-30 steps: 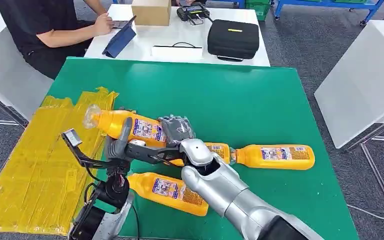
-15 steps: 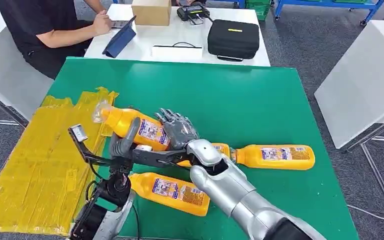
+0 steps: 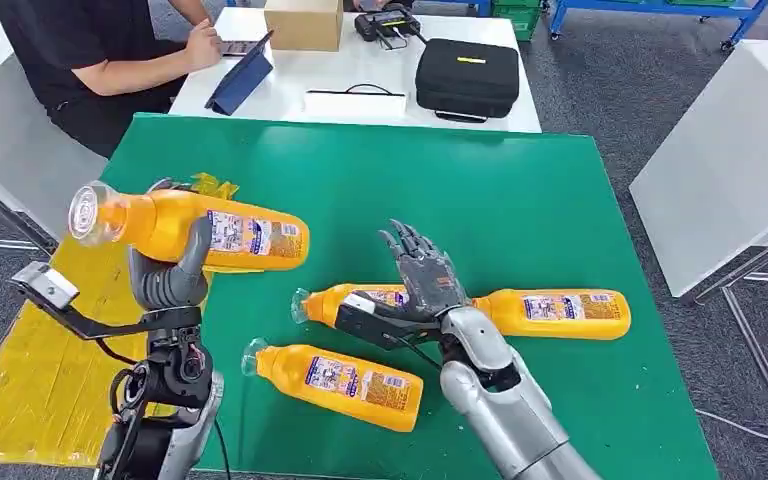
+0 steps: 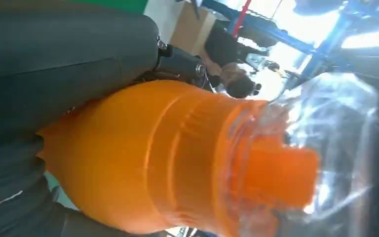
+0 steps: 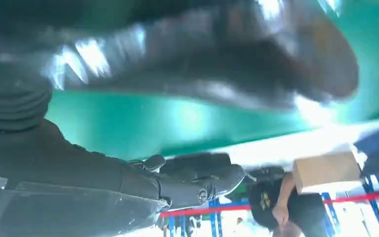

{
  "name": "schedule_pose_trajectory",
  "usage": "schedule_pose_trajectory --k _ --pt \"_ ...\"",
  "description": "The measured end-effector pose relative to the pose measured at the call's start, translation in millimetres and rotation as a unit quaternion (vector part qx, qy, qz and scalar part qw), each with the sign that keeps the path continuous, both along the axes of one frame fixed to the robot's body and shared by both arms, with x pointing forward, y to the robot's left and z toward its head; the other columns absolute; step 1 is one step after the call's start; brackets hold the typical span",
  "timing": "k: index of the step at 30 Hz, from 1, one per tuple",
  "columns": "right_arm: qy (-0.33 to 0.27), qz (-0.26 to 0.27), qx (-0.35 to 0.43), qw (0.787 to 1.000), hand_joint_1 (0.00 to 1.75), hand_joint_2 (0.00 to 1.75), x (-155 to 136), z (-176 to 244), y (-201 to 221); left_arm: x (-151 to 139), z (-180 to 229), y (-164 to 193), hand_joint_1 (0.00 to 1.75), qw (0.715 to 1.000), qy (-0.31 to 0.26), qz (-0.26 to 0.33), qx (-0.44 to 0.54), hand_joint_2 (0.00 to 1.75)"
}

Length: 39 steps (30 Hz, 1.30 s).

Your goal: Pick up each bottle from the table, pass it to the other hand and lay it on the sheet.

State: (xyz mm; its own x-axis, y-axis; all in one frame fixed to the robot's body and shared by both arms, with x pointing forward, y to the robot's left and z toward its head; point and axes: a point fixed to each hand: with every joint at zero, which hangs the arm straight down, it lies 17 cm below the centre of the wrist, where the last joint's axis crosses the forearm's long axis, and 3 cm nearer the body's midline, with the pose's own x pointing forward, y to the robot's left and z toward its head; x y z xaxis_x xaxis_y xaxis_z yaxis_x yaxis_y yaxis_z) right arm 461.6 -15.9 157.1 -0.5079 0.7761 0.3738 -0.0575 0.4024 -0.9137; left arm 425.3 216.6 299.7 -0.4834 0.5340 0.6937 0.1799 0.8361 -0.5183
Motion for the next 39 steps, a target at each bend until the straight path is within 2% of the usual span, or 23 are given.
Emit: schedule_pose_trajectory --k 7,11,16,19,21,23,26,27,31,32,35,39 --pt "-0.008 -0.013 0.021 1.0 0.0 0.0 -2 11 -16 -5 11 15 1.75 0.999 -0.015 0.03 0.01 1.75" --pt "-0.001 -0.015 0.063 0.998 0.0 0.0 -13 19 -33 -9 6 52 1.75 0.991 -0.009 0.122 0.06 1.75" --pt "-0.011 -0.009 0.1 0.995 0.0 0.0 -29 46 -52 -28 0 130 1.75 0.959 -0.001 0.26 0.111 1.75" --pt "-0.026 -0.012 0.119 0.992 0.0 0.0 -36 63 -63 -47 2 163 1.75 0.89 -0.004 0.381 0.248 1.75" --pt "-0.028 -0.014 0.124 0.992 0.0 0.0 -38 68 -68 -52 2 168 1.75 0.84 -0.008 0.429 0.333 1.75" --pt "-0.019 -0.014 0.129 0.991 0.0 0.0 -39 68 -71 -45 -11 165 1.75 0.751 -0.003 0.474 0.46 1.75" --pt "0.009 0.005 0.145 0.989 0.0 0.0 -43 67 -67 -23 -57 150 1.75 0.638 0.011 0.46 0.617 1.75" --pt "0.022 0.017 0.154 0.988 0.0 1.75 -45 66 -63 -15 -77 149 1.75 0.611 0.027 0.448 0.652 1.75" --pt "0.057 0.064 0.172 0.981 0.0 1.75 -61 62 -46 1 -162 164 1.75 0.502 0.113 0.397 0.76 1.75" --pt "0.064 0.074 0.169 0.981 0.0 1.75 -66 58 -41 1 -178 168 1.75 0.487 0.128 0.387 0.773 1.75" --pt "0.079 0.106 0.154 0.979 0.0 1.75 -83 47 -26 -2 -214 168 1.75 0.467 0.15 0.347 0.8 1.75" --pt "0.09 0.13 0.13 0.979 0.0 1.75 -98 33 -15 -4 -238 162 1.75 0.46 0.155 0.314 0.816 1.75"
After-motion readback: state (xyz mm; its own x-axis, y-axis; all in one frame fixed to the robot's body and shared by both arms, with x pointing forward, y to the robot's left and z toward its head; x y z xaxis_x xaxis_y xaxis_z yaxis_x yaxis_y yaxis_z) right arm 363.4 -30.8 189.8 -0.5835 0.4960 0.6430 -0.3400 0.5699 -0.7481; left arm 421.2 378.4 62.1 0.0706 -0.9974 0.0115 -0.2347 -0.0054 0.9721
